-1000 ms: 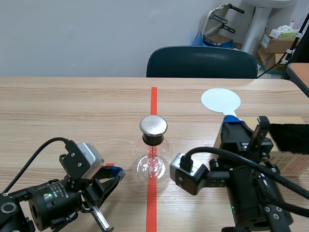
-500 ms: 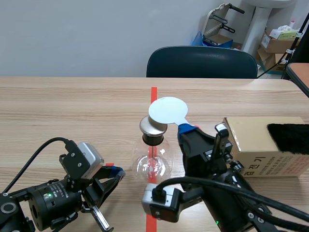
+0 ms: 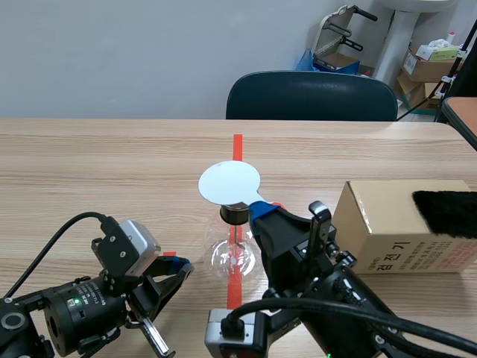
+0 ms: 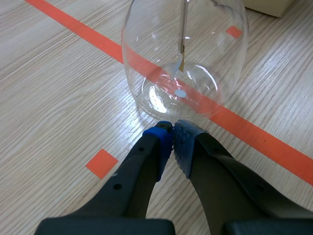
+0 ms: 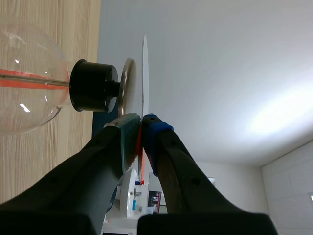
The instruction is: Do the electroscope experiment
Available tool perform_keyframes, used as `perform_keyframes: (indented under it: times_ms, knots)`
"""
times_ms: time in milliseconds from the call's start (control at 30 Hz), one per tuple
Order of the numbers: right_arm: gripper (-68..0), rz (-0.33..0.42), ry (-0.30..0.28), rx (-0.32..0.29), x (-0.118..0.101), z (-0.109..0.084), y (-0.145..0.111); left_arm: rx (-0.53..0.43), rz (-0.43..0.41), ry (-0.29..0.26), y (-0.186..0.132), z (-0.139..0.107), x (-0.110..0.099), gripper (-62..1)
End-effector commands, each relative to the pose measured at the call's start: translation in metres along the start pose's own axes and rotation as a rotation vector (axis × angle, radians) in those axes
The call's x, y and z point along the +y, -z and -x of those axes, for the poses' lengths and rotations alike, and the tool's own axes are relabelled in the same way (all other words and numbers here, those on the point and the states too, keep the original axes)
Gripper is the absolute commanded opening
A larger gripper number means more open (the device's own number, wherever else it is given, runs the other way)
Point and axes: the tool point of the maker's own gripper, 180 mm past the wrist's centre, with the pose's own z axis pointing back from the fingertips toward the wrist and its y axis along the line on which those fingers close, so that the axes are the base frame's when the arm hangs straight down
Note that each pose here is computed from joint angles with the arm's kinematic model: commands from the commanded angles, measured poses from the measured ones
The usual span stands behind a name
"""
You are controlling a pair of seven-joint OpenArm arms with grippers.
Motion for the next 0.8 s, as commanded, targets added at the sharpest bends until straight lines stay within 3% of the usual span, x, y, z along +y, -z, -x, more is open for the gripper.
perform_keyframes:
  times_ms: [0,767]
  knots:
    - [-66.7,0.034,-0.016,-0.002,-0.0104,0.0036,0.0025,-0.039,-0.006,0.000,0.0026,-0.0110,0.0018,-55.6]
    - [-66.7,0.034,-0.016,0.010,-0.0104,0.0058,0.0025,-0.039,-0.006,0.000,0.0026,-0.0111,0.0018,-55.6]
